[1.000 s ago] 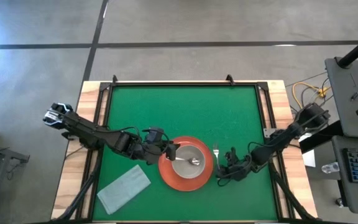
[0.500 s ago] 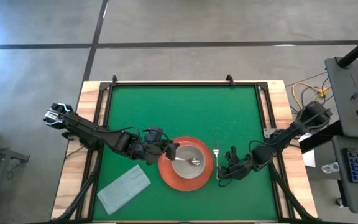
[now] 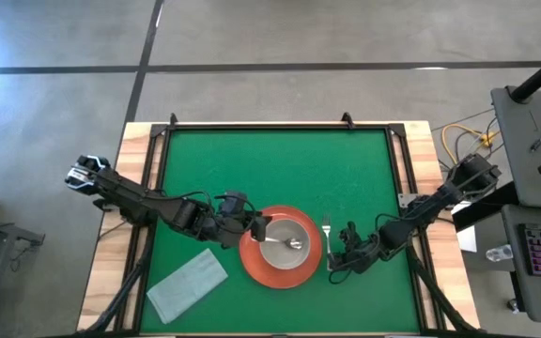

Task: Set table place
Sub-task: Put the silver fork to the right of the orange plate, then return to Home Position

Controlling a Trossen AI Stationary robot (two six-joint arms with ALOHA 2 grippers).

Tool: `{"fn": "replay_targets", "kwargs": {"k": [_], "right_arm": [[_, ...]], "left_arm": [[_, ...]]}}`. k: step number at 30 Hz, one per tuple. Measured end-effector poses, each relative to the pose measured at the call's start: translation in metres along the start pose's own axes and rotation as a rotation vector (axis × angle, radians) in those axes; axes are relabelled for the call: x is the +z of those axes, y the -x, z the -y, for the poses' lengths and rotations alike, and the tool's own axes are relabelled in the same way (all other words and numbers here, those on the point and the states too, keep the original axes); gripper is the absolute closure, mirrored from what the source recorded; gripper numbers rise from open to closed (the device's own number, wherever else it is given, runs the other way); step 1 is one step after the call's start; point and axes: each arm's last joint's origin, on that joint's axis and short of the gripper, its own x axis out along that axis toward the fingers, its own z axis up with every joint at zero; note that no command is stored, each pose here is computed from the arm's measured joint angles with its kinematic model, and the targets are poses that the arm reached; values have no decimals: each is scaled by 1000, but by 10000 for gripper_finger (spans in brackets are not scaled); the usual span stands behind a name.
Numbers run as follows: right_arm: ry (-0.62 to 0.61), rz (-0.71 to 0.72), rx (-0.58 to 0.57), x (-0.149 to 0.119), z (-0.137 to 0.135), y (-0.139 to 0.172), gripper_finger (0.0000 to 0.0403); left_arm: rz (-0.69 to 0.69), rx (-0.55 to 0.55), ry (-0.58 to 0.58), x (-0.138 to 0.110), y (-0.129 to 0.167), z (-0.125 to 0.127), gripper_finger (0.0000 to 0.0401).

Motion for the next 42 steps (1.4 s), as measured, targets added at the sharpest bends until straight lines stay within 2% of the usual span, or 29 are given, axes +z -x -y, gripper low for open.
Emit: {"fn": "replay_targets", "kwargs": {"k": [5,17,27,31,34,37,40,42], "right_arm": [[6,40,20,1,-1,0,260],[-1,31,72,-1,-5,-11,263],[-5,20,87,-2,-6,-8,257],[24,38,140,-1,-12,0,257],[95,120,223,1,-21,15,257],[216,199,329,5,-38,38,261],[429,198,414,6,-49,64,266],[498,159,494,5,-55,83,271]], "left_arm": [[0,-1,0,0,0,0,209],[-1,1,-1,0,0,0,209],[-1,1,-2,0,0,0,209],[-1,-1,-9,0,0,0,209],[4,-45,-55,1,0,5,209],[33,-143,-166,6,4,17,209],[6,-257,-317,14,14,29,209],[-10,-339,-284,19,21,35,209]]}}
